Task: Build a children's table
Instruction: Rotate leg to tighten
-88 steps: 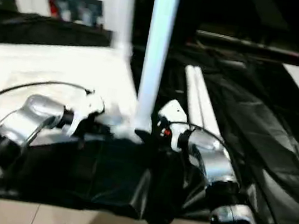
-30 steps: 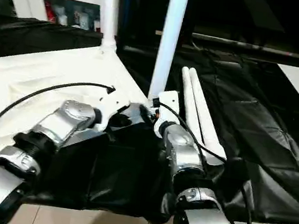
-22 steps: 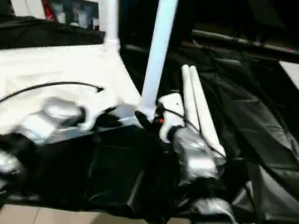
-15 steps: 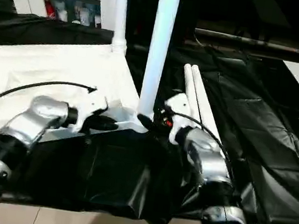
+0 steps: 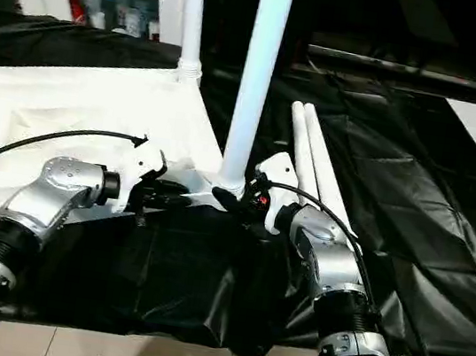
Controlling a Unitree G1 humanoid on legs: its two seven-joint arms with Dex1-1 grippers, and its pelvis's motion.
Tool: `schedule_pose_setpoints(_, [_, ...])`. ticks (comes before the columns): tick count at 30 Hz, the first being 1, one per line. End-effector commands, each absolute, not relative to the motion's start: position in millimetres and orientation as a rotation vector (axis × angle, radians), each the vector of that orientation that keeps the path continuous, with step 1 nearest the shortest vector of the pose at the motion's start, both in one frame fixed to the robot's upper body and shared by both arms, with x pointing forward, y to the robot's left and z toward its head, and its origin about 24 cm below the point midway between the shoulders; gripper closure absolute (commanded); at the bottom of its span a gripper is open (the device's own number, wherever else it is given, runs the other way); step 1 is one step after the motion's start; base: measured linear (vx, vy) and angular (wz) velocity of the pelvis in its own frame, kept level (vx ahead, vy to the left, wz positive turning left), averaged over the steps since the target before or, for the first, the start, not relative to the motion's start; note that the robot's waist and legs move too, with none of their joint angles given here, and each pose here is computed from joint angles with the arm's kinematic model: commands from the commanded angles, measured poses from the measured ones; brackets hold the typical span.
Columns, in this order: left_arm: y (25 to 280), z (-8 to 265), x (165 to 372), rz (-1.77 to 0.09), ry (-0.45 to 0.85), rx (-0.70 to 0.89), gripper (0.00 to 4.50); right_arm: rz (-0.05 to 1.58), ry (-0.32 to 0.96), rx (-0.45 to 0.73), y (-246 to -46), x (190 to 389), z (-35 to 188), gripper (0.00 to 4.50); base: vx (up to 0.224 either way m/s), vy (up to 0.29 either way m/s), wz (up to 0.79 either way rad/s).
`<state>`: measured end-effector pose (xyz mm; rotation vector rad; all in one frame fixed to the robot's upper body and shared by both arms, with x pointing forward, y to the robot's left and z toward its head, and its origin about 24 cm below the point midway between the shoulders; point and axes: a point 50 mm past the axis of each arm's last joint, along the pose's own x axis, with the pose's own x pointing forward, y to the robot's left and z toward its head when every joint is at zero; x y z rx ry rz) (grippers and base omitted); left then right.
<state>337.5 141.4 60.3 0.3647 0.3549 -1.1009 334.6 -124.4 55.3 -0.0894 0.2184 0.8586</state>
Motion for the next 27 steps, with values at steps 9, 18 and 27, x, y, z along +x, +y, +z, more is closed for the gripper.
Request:
schedule_pose_setpoints(9, [143.9, 57.0, 340.6, -1.077, 0.423, 0.389, 4.11, 0.863, 0.208, -0.112, -127.0, 334.6, 60.2, 0.63, 0.000, 0.000, 0.00])
schedule_pose_setpoints(18, [142.3, 50.3, 335.9, -1.136, 0.515, 0.396, 4.47, 0.876, 0.222, -0.138, -129.1, 334.5, 58.9, 0.63, 0.000, 0.000, 0.00])
schedule_pose_setpoints(27, [137.9, 49.6, 339.9, -1.110, 0.514, 0.399, 4.03, 0.869, 0.222, -0.154, -132.2, 336.6, 60.1, 0.63, 0.000, 0.000, 0.00])
